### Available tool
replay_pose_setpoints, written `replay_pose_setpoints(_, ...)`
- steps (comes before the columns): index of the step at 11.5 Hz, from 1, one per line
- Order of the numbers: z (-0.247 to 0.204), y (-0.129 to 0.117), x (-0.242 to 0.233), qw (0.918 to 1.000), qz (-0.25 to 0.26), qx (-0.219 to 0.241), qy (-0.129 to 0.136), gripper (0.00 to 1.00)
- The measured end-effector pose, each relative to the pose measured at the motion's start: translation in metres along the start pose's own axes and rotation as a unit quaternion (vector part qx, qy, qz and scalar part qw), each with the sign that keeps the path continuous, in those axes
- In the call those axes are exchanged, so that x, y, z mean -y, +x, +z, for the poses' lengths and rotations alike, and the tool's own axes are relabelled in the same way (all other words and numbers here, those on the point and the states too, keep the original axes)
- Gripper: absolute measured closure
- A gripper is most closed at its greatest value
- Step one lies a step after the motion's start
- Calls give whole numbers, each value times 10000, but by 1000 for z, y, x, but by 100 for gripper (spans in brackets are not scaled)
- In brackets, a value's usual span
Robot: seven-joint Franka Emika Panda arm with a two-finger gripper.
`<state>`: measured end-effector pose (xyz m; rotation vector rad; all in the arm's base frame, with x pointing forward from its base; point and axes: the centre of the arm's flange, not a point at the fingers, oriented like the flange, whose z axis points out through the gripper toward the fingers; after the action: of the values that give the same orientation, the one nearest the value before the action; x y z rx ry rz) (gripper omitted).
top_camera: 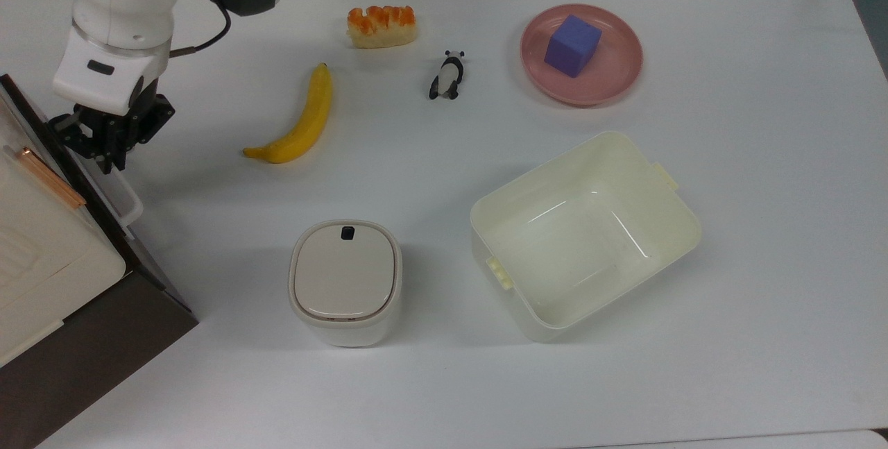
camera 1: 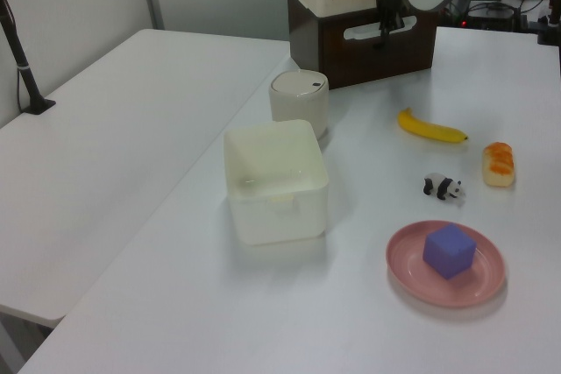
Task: Slide the drawer open
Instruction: 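Pull the drawer handle outward from the box with the gripper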
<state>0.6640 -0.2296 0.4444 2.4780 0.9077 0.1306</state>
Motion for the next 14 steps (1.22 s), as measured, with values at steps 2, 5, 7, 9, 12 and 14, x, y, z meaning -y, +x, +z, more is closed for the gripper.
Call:
replay_pose_setpoints(2,-7,0,11,10000,-40,-6,55,89)
replay_pose_setpoints(5,-18,-1,31,9999,-31,-22,149,89)
replay_pose_setpoints(7,-25,-1,43,9998,9,-28,193,89)
replay_pose_setpoints(9,-29,-1,51,9998,2,-23,214,89)
replay_pose_setpoints(12,-39,3,64,9993,-38,66,354,89)
replay_pose_setpoints(14,-48,6,71,9987,-56,148,477,89)
